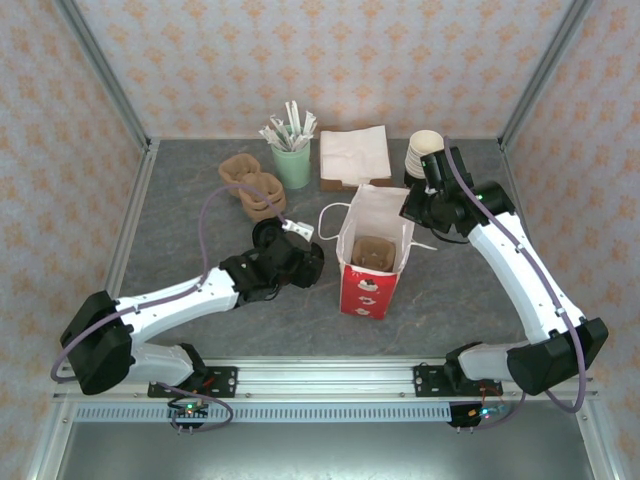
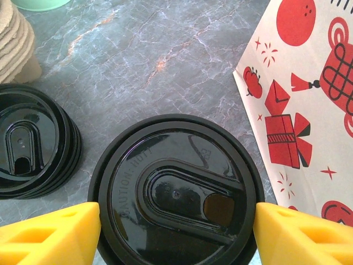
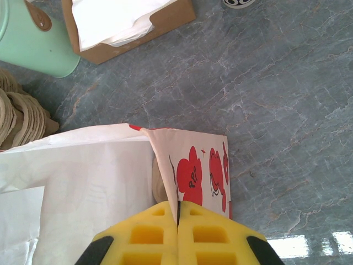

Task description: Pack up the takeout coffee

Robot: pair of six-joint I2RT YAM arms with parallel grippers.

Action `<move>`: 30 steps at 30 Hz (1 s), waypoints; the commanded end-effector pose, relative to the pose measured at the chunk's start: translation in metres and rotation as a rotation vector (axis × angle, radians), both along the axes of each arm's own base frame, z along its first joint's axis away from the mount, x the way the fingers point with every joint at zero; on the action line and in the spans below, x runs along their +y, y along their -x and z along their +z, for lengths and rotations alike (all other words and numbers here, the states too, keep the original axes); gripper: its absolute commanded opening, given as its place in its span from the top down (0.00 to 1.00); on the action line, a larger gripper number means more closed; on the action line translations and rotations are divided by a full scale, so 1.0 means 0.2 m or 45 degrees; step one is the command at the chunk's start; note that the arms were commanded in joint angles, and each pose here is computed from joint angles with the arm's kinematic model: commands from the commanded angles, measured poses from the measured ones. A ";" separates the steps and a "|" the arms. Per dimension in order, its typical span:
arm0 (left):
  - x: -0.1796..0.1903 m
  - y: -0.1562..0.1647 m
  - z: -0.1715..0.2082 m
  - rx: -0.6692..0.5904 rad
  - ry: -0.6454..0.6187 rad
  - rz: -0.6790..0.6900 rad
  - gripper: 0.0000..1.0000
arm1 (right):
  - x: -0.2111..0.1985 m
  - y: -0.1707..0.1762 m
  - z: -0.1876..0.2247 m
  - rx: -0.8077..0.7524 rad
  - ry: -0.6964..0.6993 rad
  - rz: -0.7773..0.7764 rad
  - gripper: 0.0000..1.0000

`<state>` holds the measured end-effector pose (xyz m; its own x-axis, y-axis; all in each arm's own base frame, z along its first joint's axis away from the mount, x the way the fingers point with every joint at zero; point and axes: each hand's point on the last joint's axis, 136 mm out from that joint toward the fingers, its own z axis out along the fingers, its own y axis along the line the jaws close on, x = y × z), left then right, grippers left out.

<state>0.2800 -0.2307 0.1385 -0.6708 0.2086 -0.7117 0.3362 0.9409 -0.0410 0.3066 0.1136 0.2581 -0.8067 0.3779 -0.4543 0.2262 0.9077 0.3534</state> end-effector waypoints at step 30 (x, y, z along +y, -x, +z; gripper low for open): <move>0.01 -0.02 -0.01 0.087 -0.075 0.089 0.18 | -0.04 0.00 0.03 -0.033 0.053 -0.030 1.00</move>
<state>0.2829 -0.2294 0.1355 -0.7283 0.2089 -0.6527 0.2870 0.9578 -0.0136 0.3083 0.1089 0.2581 -0.7971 0.3792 -0.4700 0.2373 0.9123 0.3337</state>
